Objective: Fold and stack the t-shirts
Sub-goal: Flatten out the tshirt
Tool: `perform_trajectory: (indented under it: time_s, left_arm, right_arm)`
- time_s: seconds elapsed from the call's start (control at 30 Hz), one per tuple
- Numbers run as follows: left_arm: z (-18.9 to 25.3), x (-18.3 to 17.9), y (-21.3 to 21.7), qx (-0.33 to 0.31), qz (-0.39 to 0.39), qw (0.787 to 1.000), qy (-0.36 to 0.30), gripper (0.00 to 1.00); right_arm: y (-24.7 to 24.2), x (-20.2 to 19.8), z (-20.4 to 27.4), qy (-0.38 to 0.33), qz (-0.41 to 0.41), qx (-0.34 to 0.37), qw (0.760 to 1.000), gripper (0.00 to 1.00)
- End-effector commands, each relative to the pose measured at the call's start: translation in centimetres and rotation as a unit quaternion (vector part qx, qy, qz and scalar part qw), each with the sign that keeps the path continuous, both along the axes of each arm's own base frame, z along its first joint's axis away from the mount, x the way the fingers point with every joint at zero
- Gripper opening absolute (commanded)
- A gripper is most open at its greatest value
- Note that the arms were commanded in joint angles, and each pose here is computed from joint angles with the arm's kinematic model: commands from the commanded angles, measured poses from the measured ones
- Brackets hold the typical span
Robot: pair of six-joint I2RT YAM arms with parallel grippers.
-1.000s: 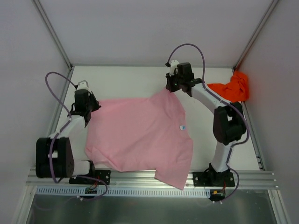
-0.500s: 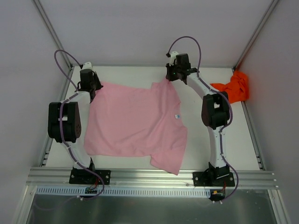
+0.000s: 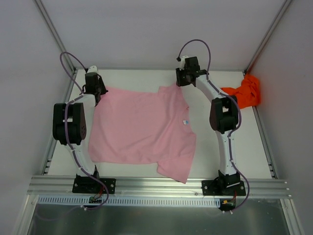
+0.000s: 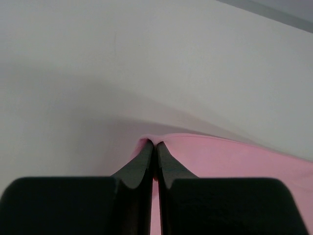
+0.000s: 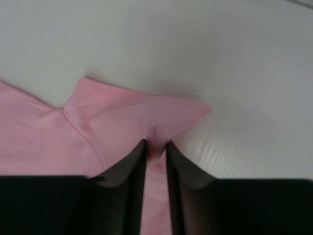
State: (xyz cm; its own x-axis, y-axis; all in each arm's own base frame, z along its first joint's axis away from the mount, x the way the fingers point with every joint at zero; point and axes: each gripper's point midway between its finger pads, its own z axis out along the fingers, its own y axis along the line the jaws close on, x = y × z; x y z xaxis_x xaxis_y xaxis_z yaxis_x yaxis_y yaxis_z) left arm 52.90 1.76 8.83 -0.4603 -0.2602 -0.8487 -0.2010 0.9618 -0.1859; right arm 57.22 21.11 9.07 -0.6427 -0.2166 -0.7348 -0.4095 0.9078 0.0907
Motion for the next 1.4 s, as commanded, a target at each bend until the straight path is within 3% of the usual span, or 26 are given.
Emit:
perform_trajectory:
  time_s: [0.0,0.13,0.23,0.3,0.57,0.83,1.0,1.3,1.37]
  left_arm:
    - [2.1,1.4,1.2,0.011,0.015,0.999,-0.032,0.00]
    - [2.0,1.3,1.0,0.012,0.004,0.999,-0.031,0.00]
    - [2.0,1.4,0.8,0.012,-0.005,0.999,-0.033,0.00]
    - [2.2,1.5,0.6,0.011,-0.010,0.999,-0.036,0.00]
    - [2.0,1.4,0.4,0.015,-0.023,0.999,-0.032,0.00]
    - [2.1,1.4,0.4,0.023,-0.028,0.999,-0.033,0.00]
    - [2.3,1.5,0.3,0.025,-0.032,0.999,-0.033,0.00]
    - [2.0,1.5,0.3,0.027,-0.037,0.999,-0.029,0.00]
    - [1.9,1.6,0.3,0.027,-0.037,0.999,-0.027,0.00]
  right_arm:
    - [-2.3,0.4,0.2,0.022,-0.042,-0.004,0.999,0.31]
    - [-3.4,0.1,0.5,0.038,-0.064,-0.006,0.997,0.80]
    - [-3.9,0.7,1.5,0.039,-0.087,0.012,0.995,0.97]
    - [-3.9,1.5,2.7,0.033,-0.095,0.035,0.994,0.99]
    - [-1.2,3.8,3.0,0.047,-0.101,0.160,0.981,0.99]
    - [-1.3,3.6,-1.8,0.104,-0.156,0.163,0.968,0.96]
    - [0.1,4.2,-2.6,0.091,-0.147,0.164,0.971,0.79]
    - [1.7,5.9,-1.8,0.054,-0.129,0.172,0.975,0.68]
    - [1.7,5.9,-2.0,0.056,-0.131,0.172,0.975,0.56]
